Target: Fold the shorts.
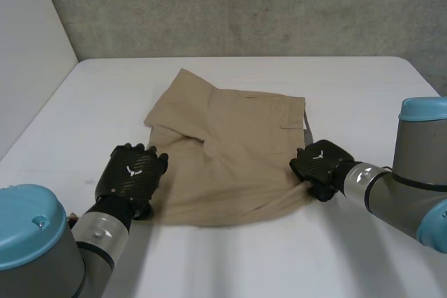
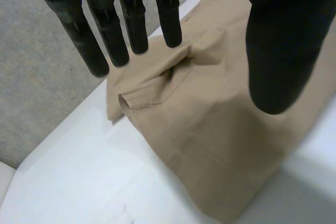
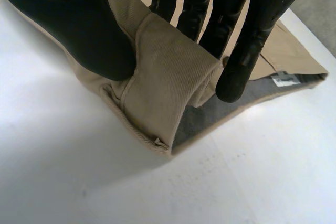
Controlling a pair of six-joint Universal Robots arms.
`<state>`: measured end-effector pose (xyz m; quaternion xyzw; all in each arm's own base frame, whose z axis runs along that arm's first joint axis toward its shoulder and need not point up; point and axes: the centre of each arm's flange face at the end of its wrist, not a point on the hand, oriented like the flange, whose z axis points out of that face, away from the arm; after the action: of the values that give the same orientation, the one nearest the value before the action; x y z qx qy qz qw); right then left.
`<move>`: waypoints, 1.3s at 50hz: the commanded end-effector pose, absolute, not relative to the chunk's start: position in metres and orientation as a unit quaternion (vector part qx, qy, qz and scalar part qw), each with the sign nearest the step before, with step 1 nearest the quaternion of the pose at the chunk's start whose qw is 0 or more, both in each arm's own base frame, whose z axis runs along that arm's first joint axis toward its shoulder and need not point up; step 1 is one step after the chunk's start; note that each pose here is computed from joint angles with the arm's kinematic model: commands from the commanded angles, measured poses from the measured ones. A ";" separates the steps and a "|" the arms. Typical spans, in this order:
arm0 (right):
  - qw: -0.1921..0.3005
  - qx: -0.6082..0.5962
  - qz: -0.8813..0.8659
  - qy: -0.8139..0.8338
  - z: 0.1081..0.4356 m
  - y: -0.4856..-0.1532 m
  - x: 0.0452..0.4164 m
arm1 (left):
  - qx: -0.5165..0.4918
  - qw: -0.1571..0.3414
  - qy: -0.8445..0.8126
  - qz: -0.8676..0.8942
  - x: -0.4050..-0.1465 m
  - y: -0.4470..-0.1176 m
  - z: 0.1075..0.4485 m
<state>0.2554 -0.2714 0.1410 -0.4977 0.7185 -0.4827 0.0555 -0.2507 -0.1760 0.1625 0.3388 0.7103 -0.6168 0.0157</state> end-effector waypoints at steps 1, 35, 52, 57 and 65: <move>0.050 -0.474 -0.484 0.734 0.143 -0.270 0.252 | 0.346 0.016 0.720 -0.601 -0.246 -0.170 0.153; 0.096 -0.359 -0.481 0.794 0.139 -0.278 0.241 | 0.335 0.014 0.758 -0.560 -0.232 -0.219 0.118; 0.027 -0.374 -0.654 0.657 0.329 -0.257 0.233 | 0.246 0.006 0.554 -0.795 -0.235 -0.205 0.322; 0.018 -0.366 -0.691 0.623 0.376 -0.245 0.230 | 0.221 -0.017 0.527 -0.820 -0.233 -0.197 0.362; 0.009 -0.368 -0.664 0.651 0.360 -0.266 0.236 | 0.244 -0.020 0.600 -0.762 -0.251 -0.238 0.324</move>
<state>0.2301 -0.2461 0.3799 -0.3664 0.6239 -0.6902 0.0141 -0.2371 -0.2059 0.3580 0.2254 0.5423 -0.8091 -0.0190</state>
